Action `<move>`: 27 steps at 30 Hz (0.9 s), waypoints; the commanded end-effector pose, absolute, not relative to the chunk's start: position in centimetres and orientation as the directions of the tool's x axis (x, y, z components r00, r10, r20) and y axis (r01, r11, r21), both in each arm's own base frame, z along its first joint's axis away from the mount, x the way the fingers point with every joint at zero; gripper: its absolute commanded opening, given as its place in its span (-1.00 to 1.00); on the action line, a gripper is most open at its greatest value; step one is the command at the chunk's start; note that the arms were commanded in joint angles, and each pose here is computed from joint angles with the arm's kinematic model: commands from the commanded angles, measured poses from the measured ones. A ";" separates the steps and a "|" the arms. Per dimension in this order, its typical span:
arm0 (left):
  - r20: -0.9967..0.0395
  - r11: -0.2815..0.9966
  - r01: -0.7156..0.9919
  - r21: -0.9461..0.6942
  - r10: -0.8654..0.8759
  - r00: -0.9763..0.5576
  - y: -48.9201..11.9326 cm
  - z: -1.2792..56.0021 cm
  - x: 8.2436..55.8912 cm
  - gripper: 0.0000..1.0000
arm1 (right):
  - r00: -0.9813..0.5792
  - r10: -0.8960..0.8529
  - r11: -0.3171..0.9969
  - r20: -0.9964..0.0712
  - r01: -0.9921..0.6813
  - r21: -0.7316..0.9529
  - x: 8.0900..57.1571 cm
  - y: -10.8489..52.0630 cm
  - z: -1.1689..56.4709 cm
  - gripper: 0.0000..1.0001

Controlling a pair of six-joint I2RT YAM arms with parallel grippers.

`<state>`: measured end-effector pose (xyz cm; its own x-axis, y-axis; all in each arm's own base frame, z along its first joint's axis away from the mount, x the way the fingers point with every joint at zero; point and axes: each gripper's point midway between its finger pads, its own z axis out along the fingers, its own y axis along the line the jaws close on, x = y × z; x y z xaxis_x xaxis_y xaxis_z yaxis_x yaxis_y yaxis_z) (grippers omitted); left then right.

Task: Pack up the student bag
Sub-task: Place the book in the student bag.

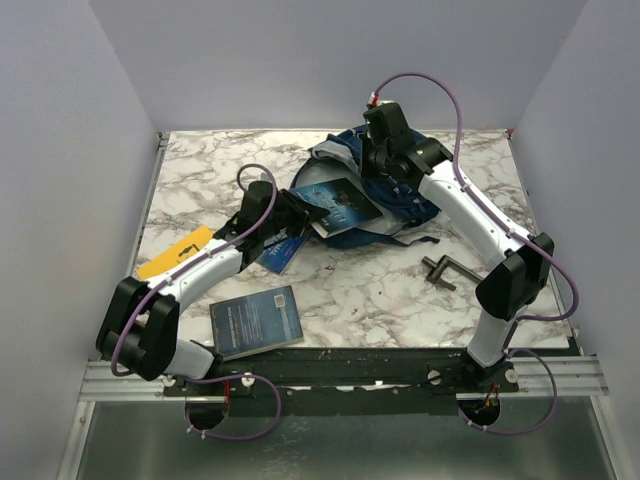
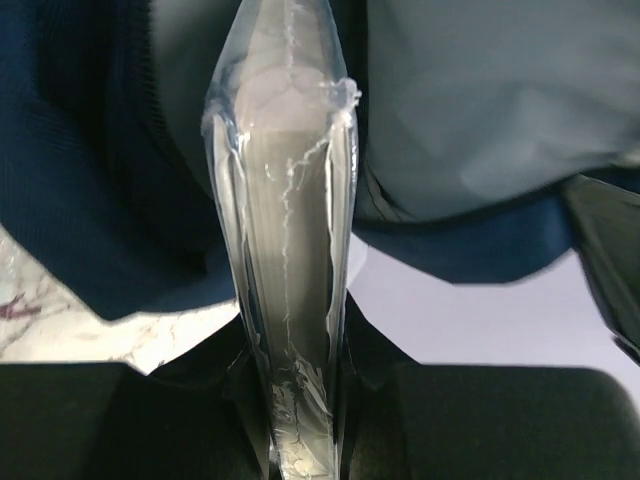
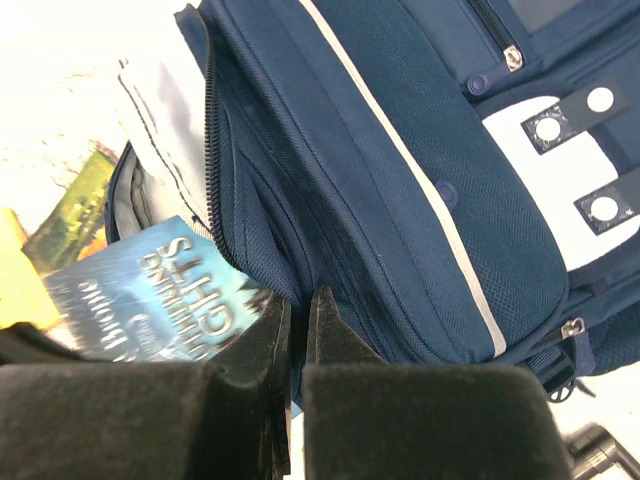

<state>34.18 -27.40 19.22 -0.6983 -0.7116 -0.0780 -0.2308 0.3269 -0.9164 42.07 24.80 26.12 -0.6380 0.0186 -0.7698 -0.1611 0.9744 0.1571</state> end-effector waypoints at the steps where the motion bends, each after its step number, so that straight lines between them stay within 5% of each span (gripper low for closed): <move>1: -0.111 0.152 -0.017 -0.988 -0.789 -0.604 -29.4 26.8 38.6 -1.00 | -0.528 0.175 0.925 -0.831 -0.202 0.323 42.9 25.7 33.7 -0.99; 14: -0.209 0.162 0.132 -0.978 -0.795 -0.570 -31.2 29.2 39.3 -1.00 | -0.561 0.216 0.883 -0.799 -0.237 0.406 43.5 23.6 34.6 -0.99; 27: -0.116 0.089 0.074 -0.993 -0.800 -0.589 -31.6 29.8 39.5 -1.00 | -0.573 0.217 0.851 -0.790 -0.286 0.440 43.3 24.1 35.3 -0.99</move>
<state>39.24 -31.33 21.08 -0.6242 -0.7668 -0.1498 -0.1010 0.2694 -0.9577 43.30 23.21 28.13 -0.6886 0.1333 -0.7128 -0.1919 0.9144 0.3564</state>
